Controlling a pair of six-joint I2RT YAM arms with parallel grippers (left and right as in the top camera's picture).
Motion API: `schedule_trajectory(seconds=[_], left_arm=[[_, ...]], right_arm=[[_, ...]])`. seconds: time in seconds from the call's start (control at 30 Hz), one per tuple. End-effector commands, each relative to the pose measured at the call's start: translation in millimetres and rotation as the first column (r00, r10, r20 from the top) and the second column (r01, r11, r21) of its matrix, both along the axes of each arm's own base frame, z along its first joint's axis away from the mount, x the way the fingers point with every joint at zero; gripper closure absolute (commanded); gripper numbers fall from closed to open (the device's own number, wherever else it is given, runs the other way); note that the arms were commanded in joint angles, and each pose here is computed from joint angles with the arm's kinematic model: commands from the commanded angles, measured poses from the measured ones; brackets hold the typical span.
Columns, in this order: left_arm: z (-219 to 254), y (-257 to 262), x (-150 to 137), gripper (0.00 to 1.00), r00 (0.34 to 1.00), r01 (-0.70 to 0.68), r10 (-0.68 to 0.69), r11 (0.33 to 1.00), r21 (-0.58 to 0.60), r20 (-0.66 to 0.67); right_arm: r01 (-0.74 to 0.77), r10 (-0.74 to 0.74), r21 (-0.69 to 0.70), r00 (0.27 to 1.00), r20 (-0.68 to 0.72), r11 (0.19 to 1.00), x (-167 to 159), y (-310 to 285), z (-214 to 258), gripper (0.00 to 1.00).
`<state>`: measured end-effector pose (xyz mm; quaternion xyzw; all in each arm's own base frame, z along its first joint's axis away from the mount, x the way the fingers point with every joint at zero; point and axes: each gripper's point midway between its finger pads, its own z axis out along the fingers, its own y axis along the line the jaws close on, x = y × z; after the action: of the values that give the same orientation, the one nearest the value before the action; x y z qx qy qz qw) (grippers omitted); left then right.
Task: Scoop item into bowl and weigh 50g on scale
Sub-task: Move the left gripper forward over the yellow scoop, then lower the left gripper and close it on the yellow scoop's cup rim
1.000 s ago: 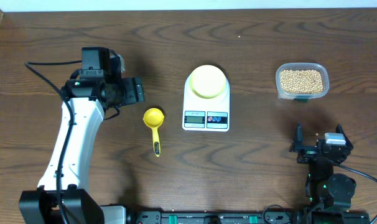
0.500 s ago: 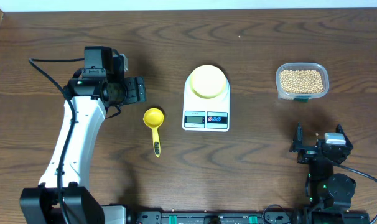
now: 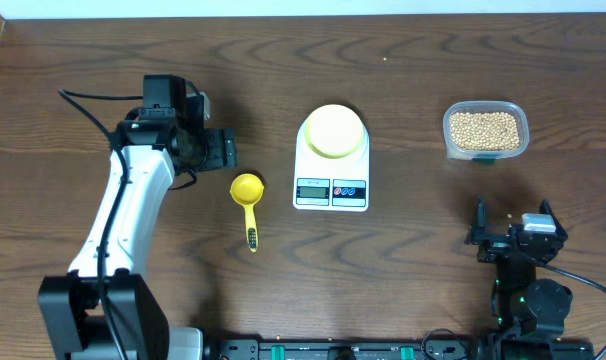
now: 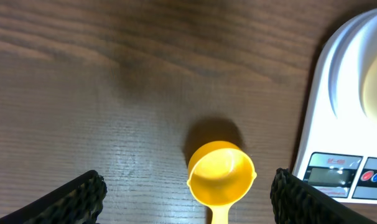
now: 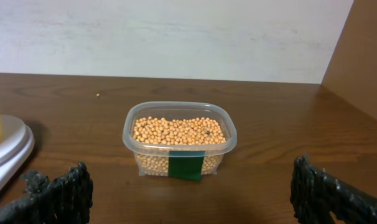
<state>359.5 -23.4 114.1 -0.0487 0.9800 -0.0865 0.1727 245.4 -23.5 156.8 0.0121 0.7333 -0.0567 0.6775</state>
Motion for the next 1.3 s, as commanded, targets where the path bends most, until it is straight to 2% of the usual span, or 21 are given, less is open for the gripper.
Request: schedule_trajectory(seconds=[0.0, 0.47, 0.67, 1.27], left_arm=[[-2, -1, 4, 0.13, 1.000, 0.016, -0.016, 1.000, -0.001, -0.009], [-43, -2, -8, 0.13, 0.986, 0.015, -0.016, 1.000, -0.005, -0.163], [-44, -2, -10, 0.13, 0.985, 0.021, -0.021, 1.000, -0.004, -0.171], [-45, -7, -17, 0.13, 0.970, 0.168, -0.163, 0.986, 0.014, -0.180]], right_arm=[[-0.005, 0.005, 0.009, 1.000, 0.000, 1.000, 0, 1, -1, 0.01], [-0.005, 0.005, 0.009, 1.000, 0.000, 1.000, 0, 1, -1, 0.01], [-0.005, 0.005, 0.009, 1.000, 0.000, 1.000, 0, 1, -1, 0.01], [-0.005, 0.005, 0.009, 1.000, 0.000, 1.000, 0, 1, -1, 0.01]])
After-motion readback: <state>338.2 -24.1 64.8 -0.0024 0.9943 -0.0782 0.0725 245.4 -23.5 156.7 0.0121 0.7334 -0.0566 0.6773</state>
